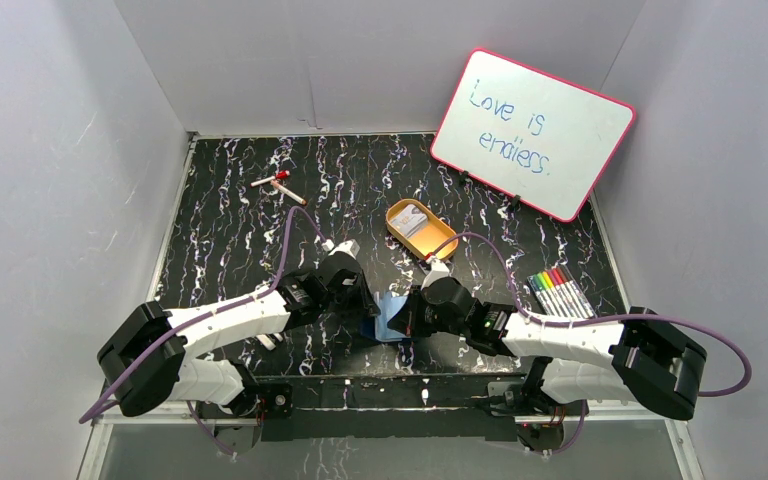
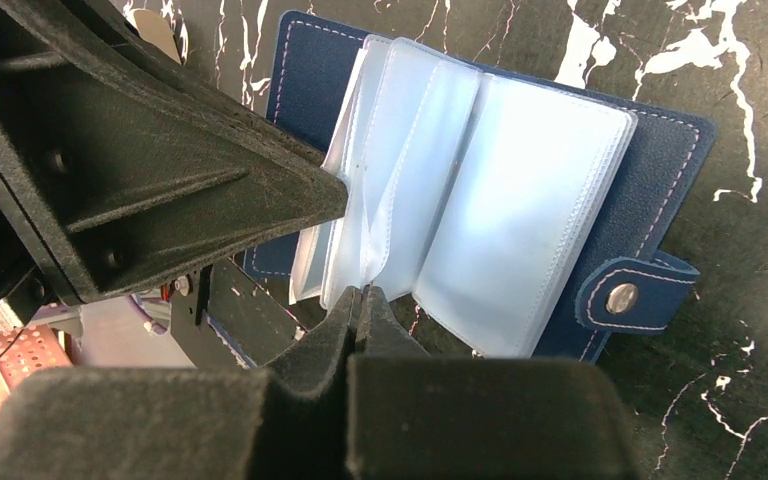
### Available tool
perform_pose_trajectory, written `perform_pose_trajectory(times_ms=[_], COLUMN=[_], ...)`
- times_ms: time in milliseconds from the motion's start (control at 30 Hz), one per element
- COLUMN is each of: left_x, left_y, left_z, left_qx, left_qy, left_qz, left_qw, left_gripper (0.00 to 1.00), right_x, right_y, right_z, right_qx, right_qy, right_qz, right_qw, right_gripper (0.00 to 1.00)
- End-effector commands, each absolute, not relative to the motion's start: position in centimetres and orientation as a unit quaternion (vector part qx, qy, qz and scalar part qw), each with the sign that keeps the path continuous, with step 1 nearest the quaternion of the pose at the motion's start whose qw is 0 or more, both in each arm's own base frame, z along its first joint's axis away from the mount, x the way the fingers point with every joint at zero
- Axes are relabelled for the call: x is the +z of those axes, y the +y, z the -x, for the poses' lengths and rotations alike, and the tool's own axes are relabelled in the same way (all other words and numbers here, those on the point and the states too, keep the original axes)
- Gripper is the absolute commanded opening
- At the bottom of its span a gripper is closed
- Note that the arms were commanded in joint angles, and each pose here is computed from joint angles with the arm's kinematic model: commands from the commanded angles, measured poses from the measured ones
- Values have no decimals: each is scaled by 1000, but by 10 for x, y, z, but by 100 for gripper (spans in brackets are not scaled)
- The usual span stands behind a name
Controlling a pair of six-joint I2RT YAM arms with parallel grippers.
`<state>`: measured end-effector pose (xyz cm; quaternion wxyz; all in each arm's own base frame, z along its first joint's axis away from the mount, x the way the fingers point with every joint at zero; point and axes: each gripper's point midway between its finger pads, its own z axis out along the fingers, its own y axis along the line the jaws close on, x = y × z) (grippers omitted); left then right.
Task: Put the credit cards into the card holder
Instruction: Open the card holder at the center of the board.
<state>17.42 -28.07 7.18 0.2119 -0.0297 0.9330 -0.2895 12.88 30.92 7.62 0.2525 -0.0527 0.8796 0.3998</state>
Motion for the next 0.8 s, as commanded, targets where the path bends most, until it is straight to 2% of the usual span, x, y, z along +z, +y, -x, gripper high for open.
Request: perform_pose_trajectory(times_ms=[0,67,333,467,567,700,767], left_x=[67,66,62,62,63,64,64], left_y=[-274,-273,-267,-269,-270,-270,-270], left_z=[-173,-173,-172,-171,-171,-172,-172], left_qx=[-273,-270,-261,-265,-269,-267,-266], left_qy=[937,938,940,940,939,939,939], left_qz=[24,23,25,25,25,25,25], left_qw=[215,216,219,215,215,216,217], left_gripper=[5,0,0,12,14,0,0], right_x=[86,85,81,80,81,75,70], right_y=[309,307,295,295,296,289,281], right_z=[-134,-135,-136,-136,-136,-137,-138], right_qx=[406,402,386,386,387,366,351], right_qy=[871,872,878,878,878,888,894], right_qz=[51,49,33,33,34,26,13], right_qw=[272,274,280,279,280,278,278], right_gripper=[0,0,0,0,0,0,0])
